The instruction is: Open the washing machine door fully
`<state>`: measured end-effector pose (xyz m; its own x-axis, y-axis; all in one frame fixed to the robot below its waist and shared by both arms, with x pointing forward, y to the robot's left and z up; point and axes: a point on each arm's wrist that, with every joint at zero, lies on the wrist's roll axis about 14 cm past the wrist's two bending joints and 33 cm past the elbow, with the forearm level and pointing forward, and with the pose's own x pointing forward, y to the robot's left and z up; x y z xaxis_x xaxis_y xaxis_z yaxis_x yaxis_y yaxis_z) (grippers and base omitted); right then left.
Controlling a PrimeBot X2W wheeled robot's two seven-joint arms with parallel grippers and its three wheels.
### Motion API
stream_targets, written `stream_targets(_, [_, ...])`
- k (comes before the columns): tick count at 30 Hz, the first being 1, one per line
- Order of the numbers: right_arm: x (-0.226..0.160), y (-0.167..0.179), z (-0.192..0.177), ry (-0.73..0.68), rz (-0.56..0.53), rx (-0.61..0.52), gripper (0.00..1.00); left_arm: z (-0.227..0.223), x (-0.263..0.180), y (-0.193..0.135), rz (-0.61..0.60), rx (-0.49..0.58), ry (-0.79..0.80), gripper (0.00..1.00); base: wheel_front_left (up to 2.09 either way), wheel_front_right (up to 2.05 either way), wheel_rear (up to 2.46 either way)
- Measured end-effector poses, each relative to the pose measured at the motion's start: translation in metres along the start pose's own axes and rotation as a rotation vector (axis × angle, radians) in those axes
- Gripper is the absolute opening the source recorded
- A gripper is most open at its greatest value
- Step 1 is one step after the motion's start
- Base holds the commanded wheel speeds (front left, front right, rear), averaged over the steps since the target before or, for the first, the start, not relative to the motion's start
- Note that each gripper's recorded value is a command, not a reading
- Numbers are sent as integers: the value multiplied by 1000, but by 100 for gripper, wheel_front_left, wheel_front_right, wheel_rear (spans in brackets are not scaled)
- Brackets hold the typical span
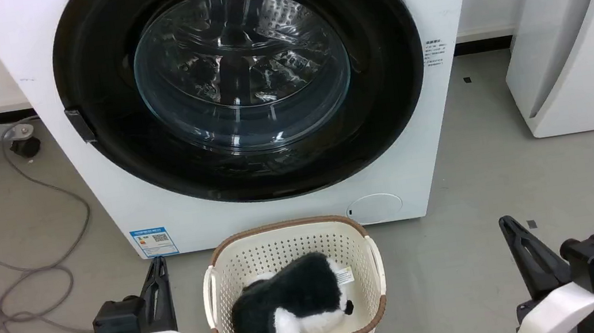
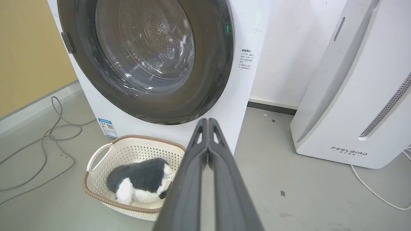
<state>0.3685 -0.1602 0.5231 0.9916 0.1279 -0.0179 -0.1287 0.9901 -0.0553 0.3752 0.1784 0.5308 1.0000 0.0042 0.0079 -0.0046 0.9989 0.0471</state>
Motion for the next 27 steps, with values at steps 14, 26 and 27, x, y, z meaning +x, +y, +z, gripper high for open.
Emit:
stream_targets(14, [0,0,0,0,0,0,0,0,0,0,0,0,0,0,0,0,0])
stream_targets(26, [0,0,0,0,0,0,100,0,0,0,0,0,0,100,0,0,0])
stream_targets(27, [0,0,0,0,0,0,100,0,0,0,1,0,1,100,0,0,0])
